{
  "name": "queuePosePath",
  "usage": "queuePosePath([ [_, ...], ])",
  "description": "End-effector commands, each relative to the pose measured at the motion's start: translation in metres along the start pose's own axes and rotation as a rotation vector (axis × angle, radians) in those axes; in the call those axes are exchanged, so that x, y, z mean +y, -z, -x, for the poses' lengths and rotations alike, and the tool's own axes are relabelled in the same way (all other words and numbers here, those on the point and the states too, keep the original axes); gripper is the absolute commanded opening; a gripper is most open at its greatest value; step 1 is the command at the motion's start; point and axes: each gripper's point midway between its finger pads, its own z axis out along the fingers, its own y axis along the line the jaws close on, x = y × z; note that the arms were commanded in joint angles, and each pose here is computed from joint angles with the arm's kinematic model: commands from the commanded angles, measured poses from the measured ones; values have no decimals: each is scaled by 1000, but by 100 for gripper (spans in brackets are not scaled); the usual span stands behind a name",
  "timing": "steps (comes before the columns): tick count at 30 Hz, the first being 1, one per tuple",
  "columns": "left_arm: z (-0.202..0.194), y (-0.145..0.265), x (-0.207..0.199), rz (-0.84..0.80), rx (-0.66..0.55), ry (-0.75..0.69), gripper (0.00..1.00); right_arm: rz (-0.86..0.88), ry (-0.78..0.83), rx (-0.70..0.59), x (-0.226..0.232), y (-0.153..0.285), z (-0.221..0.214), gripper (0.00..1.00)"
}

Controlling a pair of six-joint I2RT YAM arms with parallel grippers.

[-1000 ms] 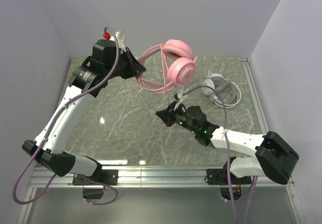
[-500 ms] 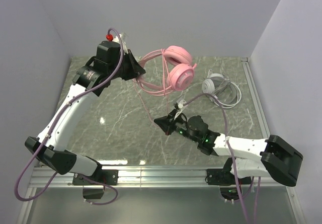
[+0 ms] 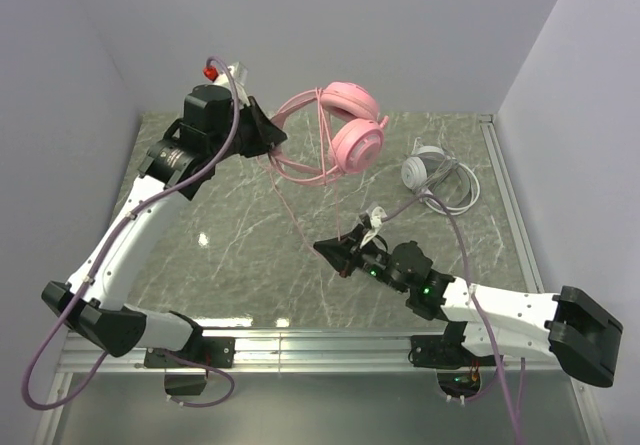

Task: Wrap the headphones
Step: Wrap the headphone cable with the right arm

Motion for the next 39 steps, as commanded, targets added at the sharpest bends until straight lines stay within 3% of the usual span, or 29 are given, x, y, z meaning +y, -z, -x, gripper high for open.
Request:
queuePosePath([
  [1,92,46,-54,-193,-357,54,0,60,26,12,12,12,-7,8],
  [23,107,36,-49,-136,-390,48,0,299,59,-52,59,42,16,12],
  [39,123,16,-30,-34,-468,39,0,401,50,4,89,60,3,13],
])
